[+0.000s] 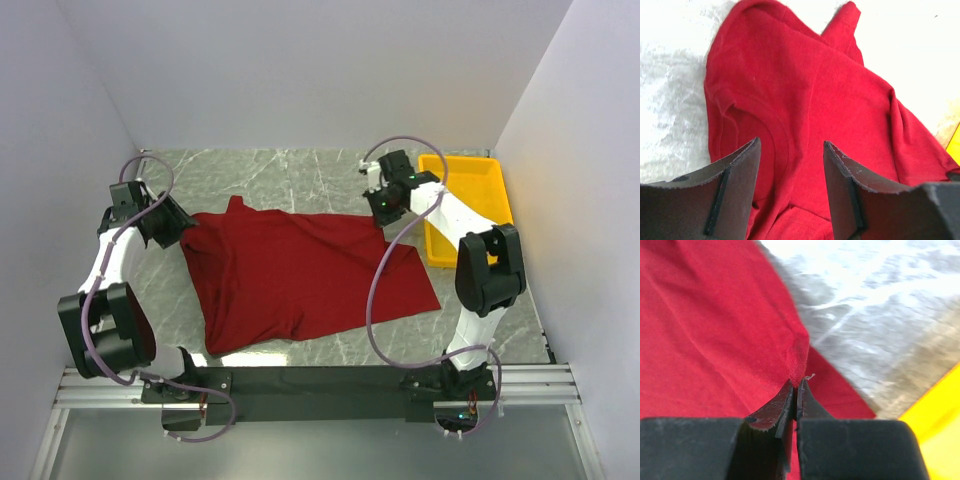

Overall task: Fold and stack the t-shirts
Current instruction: Flatten the tshirt out

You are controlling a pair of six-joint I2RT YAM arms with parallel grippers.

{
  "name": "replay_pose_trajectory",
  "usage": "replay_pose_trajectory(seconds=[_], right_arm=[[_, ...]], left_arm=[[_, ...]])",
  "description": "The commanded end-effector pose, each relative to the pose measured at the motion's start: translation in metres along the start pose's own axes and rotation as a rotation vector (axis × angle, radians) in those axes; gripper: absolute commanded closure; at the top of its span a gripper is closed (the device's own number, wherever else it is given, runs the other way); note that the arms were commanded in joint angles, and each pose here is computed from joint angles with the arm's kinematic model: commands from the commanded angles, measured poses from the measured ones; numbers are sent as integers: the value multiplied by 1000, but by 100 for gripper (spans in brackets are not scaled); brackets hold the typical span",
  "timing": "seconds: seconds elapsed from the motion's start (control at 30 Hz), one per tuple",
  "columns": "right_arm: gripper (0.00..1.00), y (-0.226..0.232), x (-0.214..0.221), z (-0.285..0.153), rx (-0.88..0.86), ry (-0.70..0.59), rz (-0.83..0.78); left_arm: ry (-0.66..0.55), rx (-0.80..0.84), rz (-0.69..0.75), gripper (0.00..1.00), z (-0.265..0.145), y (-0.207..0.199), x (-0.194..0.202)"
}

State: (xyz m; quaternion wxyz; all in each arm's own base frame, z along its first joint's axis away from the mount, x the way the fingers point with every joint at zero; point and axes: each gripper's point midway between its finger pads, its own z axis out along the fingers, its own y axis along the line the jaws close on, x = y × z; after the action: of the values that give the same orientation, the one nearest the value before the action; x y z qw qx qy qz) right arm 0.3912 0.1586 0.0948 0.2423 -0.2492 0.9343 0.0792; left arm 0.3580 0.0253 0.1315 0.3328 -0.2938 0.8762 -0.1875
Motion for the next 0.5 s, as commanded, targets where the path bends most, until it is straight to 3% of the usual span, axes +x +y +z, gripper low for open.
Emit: replay_pose_trajectory(seconds=[0.0, 0.23, 0.47], right_arm=[[100, -16, -28, -29, -14, -122, 8], [100, -12, -30, -22, -78, -156, 43], [100, -26, -52, -24, -86, -212, 83]], left_arm=[[-62, 62, 45, 41, 1, -18, -29], [-9, 75, 59, 42, 25, -14, -29], [28, -54, 113, 42, 43, 17, -29]])
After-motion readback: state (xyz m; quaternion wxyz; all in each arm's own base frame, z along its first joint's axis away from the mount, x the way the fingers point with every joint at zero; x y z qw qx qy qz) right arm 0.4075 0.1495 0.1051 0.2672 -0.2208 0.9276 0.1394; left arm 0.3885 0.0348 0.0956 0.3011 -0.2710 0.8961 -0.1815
